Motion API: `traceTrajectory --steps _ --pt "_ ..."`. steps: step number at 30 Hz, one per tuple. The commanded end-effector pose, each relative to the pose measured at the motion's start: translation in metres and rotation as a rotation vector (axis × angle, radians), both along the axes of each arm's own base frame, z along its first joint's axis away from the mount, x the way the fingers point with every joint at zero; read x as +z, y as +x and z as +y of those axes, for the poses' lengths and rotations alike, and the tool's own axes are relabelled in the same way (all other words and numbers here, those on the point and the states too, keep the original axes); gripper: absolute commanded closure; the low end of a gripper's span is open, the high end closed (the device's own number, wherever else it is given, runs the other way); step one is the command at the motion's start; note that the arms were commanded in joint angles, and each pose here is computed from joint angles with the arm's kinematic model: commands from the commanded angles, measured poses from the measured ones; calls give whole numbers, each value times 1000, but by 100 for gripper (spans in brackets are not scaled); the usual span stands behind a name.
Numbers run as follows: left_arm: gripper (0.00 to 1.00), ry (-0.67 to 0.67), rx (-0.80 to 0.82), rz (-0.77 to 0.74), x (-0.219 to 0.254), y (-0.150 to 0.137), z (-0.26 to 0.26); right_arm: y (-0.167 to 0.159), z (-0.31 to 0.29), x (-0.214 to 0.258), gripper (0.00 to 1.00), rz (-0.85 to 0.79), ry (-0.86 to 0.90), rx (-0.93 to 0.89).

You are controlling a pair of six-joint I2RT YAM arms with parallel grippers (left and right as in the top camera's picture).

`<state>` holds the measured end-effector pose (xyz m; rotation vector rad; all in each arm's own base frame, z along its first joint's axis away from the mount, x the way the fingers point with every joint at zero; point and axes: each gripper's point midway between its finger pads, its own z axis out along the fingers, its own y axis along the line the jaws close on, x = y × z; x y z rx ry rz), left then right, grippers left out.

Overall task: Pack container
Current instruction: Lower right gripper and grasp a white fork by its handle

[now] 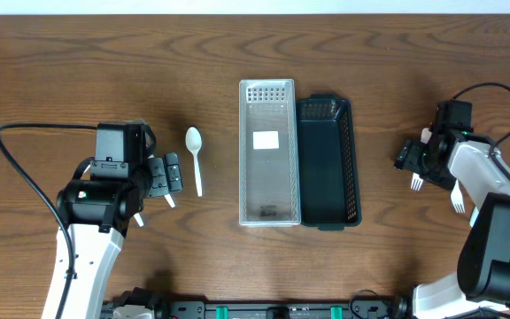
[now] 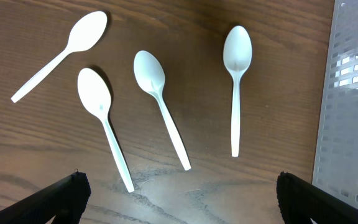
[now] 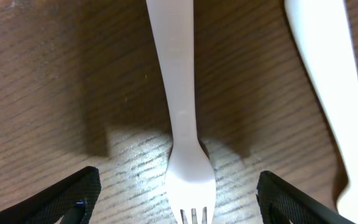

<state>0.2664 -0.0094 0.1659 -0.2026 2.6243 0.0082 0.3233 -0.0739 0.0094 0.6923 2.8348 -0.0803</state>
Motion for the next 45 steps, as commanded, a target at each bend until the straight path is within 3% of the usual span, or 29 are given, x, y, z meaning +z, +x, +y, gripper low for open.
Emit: traceTrajectory --steps 1,15,22,45 --pt "2 8 6 0 1 0 3 -5 0 -14 16 39 12 4" --pt "2 8 6 1 1 0 3 -8 3 -29 17 73 34 6" --pt "2 8 6 1 1 0 3 -15 5 -30 38 103 41 6" --pt "2 9 6 4 1 -1 3 -18 5 -31 66 116 43 5"
